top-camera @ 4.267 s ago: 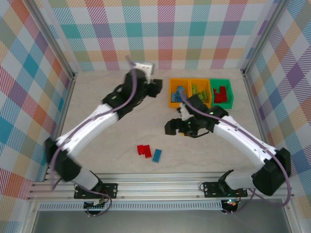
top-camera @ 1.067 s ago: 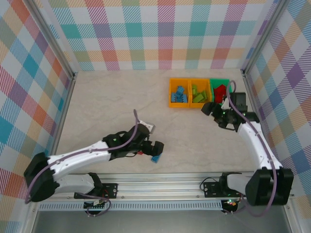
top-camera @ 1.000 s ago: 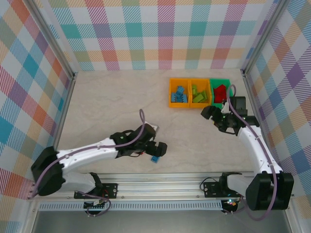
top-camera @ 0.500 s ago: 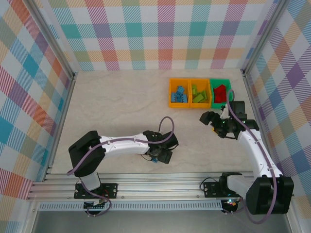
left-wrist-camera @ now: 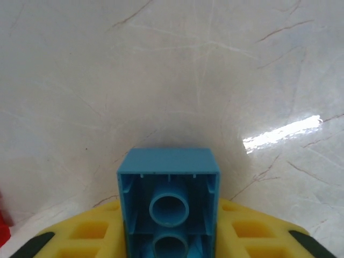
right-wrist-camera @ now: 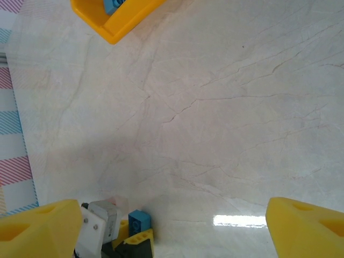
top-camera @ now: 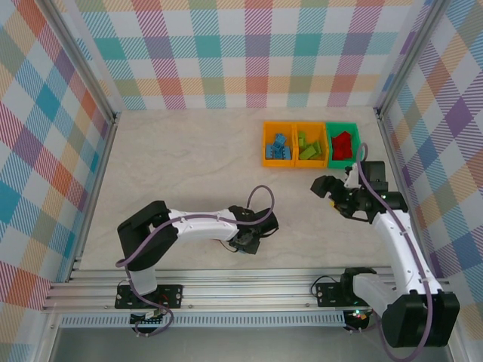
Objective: Sort the legos into containers by color
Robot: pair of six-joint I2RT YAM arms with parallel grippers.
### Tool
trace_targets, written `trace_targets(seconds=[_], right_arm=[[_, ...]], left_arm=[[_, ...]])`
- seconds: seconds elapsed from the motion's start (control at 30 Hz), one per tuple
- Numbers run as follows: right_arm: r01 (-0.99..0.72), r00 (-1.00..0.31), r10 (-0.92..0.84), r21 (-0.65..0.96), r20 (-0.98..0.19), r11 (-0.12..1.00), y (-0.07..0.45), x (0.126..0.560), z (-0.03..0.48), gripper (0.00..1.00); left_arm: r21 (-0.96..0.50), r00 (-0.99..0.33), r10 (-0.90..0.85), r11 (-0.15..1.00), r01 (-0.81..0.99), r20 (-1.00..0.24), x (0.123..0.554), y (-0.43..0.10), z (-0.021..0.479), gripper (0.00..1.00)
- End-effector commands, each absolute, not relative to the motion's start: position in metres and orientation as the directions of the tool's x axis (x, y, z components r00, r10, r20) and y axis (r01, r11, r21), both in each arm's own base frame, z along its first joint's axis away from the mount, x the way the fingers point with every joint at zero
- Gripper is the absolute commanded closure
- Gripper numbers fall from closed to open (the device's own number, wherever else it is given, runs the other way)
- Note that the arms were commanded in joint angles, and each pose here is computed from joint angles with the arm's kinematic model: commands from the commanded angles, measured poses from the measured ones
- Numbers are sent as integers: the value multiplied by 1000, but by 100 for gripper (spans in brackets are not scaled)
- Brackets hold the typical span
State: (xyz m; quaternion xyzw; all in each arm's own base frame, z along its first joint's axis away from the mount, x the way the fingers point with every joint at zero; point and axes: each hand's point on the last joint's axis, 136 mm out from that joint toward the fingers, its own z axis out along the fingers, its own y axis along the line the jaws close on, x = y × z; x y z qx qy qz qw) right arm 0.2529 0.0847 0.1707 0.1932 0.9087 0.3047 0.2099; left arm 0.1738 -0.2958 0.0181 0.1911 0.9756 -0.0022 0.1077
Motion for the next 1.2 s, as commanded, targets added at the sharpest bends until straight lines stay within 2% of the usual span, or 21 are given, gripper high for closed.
trace_targets(seconds=[0.0, 0.1, 0.2, 0.3, 0.43, 0.7, 0.9, 1.1, 1.17], right_arm=[[210, -845, 474, 660, -249, 721, 90, 241, 183, 11], [204, -829, 480, 644, -287, 737, 84, 238, 183, 9], [199, -818, 485, 638, -310, 744, 82, 239, 191, 9], [143, -802, 483, 672, -350, 726, 87, 242, 212, 8], [91, -785, 487, 706, -384, 703, 92, 236, 231, 8], [99, -800, 482, 713, -358, 694, 94, 220, 228, 7], [103, -802, 484, 717, -350, 689, 95, 213, 228, 7], [105, -800, 488, 718, -350, 688, 94, 209, 231, 7], [107, -798, 490, 719, -350, 687, 94, 208, 230, 6]], left_arm=[[15, -897, 353, 932, 362, -267, 180, -303, 28, 74], [-27, -851, 314, 933, 358, -421, 203, -321, 68, 81], [-31, -748, 291, 923, 383, -596, 239, -346, 121, 84], [-14, -672, 287, 914, 405, -683, 279, -370, 164, 85], [-27, -622, 266, 907, 420, -736, 338, -402, 187, 87], [-111, -621, 147, 928, 356, -770, 451, -437, 177, 90], [-139, -545, 70, 932, 334, -836, 513, -450, 183, 90], [-188, -499, -17, 937, 294, -866, 550, -441, 190, 81], [-204, -496, -21, 926, 318, -868, 553, -442, 194, 62]])
